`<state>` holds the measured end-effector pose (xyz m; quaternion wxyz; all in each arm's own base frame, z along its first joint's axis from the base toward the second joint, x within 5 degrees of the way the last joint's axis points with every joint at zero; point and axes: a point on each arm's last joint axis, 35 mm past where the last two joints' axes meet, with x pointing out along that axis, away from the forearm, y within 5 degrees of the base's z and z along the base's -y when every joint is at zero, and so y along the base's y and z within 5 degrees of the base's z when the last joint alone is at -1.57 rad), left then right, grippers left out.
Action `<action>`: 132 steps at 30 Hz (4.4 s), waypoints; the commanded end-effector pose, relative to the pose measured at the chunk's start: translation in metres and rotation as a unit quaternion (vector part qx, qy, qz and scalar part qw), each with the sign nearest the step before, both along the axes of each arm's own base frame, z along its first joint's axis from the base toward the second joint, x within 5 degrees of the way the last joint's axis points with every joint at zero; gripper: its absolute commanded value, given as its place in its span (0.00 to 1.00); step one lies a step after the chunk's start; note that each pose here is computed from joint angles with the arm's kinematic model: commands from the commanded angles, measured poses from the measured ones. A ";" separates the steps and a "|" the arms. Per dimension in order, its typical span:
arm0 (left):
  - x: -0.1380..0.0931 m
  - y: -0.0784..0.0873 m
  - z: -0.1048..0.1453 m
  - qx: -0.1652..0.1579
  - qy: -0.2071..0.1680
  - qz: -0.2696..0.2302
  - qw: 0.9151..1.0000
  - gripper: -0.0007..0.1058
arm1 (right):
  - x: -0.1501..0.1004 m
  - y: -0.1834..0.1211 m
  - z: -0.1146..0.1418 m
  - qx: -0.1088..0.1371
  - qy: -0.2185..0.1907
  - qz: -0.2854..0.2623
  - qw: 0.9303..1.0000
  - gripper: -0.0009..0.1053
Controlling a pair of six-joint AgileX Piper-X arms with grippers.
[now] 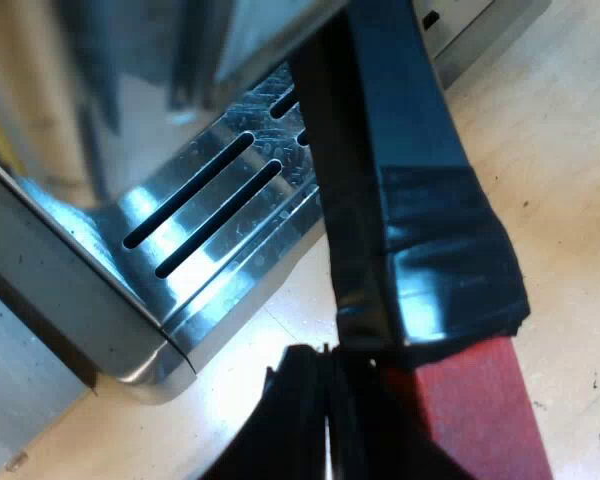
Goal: Put the handle in the coffee machine
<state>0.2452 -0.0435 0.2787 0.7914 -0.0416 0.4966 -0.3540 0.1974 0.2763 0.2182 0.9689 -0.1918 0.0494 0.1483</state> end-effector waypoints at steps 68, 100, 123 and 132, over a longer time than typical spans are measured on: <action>-0.027 -0.004 0.054 -0.127 -0.081 -0.002 0.989 0.60 | -0.080 -0.101 0.090 0.080 0.162 0.209 0.961 0.69; -0.133 0.025 0.190 -0.031 -0.362 0.197 0.910 0.75 | -0.053 -0.207 0.187 0.022 0.237 -0.008 0.971 0.69; -0.278 0.036 0.189 -0.033 -0.484 0.217 0.847 0.75 | -0.175 -0.272 0.205 0.042 0.131 -0.071 0.988 0.69; -0.327 0.039 0.158 -0.009 -0.485 0.202 0.851 0.75 | -0.243 -0.279 0.196 0.056 0.052 -0.066 0.995 0.69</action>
